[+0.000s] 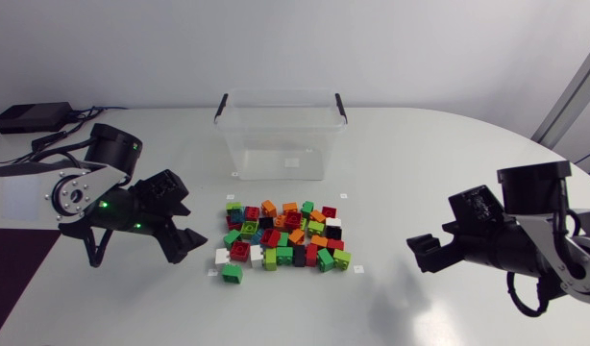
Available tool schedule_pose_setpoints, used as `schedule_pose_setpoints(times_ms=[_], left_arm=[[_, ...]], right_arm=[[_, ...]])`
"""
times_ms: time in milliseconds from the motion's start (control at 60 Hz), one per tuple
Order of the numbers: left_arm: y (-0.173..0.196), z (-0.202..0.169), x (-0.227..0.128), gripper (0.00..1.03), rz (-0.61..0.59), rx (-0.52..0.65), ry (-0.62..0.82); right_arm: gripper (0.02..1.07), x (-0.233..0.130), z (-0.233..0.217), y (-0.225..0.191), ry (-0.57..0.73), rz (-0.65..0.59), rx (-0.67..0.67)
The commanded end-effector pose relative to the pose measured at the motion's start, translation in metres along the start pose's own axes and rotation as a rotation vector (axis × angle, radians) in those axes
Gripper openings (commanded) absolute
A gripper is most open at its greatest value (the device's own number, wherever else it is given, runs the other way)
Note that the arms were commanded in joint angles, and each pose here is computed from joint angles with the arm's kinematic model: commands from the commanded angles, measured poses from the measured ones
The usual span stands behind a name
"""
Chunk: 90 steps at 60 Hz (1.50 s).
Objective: Place the duplo bricks in the container
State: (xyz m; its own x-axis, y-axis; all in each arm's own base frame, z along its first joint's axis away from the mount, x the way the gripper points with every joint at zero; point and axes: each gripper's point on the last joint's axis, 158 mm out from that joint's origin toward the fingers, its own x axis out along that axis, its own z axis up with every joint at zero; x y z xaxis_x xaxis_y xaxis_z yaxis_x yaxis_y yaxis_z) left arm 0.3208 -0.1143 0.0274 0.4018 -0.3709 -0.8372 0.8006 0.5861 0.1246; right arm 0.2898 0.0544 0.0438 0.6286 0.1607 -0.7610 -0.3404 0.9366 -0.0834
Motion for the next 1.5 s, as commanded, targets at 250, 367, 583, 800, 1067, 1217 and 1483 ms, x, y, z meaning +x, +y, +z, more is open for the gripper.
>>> schedule_pose_setpoints(times_ms=[250, 367, 583, 800, 1067, 1217, 1483], left_arm=[[-0.037, -0.034, 0.022, 0.93, -0.181, 0.213, 0.05], [-0.053, -0.037, 0.025, 0.93, -0.246, 0.271, 0.018], [-0.069, -0.038, 0.033, 0.92, -0.328, 0.321, -0.018], [-0.074, -0.029, 0.041, 0.87, -0.378, 0.336, -0.051], [-0.073, -0.012, 0.048, 0.79, -0.41, 0.341, -0.104], [-0.07, -0.005, 0.049, 0.57, -0.407, 0.346, -0.121], [-0.075, -0.009, 0.052, 0.51, -0.428, 0.355, -0.116]], right_arm=[[1.02, 0.017, -0.035, 0.018, 0.222, 0.111, -0.298], [1.02, 0.01, -0.017, 0.035, 0.115, 0.185, -0.321], [1.02, -0.007, -0.007, 0.069, 0.037, 0.31, -0.386], [1.02, -0.008, -0.006, 0.091, 0.025, 0.369, -0.47], [1.02, 0.01, -0.01, 0.102, 0.03, 0.403, -0.513], [1.02, 0.023, -0.015, 0.103, 0.052, 0.416, -0.535], [1.02, 0.032, -0.013, 0.105, 0.069, 0.426, -0.543]])
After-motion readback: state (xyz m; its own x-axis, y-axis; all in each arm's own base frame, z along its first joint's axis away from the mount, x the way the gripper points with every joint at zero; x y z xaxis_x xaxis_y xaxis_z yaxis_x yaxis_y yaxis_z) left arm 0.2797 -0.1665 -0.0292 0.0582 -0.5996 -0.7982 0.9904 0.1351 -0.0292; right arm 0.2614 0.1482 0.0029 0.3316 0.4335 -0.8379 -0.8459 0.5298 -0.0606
